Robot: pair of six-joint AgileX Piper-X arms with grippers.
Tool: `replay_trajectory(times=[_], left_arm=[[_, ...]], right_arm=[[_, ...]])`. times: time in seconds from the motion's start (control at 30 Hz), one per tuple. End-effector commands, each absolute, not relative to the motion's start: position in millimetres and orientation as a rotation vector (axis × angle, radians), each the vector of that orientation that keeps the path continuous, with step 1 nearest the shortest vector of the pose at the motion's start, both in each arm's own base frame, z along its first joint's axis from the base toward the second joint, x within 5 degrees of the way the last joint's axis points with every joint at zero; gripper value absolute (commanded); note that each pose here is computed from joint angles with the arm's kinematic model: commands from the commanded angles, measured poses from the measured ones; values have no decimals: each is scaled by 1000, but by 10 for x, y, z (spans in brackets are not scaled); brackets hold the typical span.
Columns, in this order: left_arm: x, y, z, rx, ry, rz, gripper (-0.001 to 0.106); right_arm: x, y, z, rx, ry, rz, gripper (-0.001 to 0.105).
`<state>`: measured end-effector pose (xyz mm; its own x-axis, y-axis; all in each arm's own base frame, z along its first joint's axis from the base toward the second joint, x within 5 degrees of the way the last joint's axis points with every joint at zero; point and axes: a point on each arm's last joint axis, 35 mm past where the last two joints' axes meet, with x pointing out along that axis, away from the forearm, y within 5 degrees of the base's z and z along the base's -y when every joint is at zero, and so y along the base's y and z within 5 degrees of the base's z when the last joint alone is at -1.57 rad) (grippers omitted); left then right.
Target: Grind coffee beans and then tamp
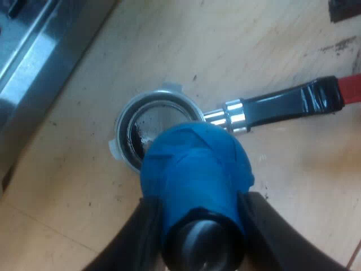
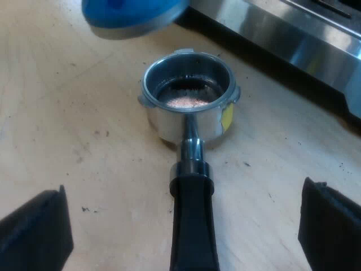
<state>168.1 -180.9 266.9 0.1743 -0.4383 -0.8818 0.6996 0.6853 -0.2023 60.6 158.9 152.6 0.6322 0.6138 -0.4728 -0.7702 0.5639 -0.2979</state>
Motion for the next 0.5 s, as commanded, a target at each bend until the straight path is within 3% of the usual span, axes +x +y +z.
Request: replay_trajectory(times=[0.03,0.5], left_arm=[[1711,-1850,2669,266,1124,-815,0],[1856,-1986,2447,285,1144,-781,0]], right_arm=[[613,1586,1525,-519,329,831,82],[613,1586,1525,-514,331,830,82]])
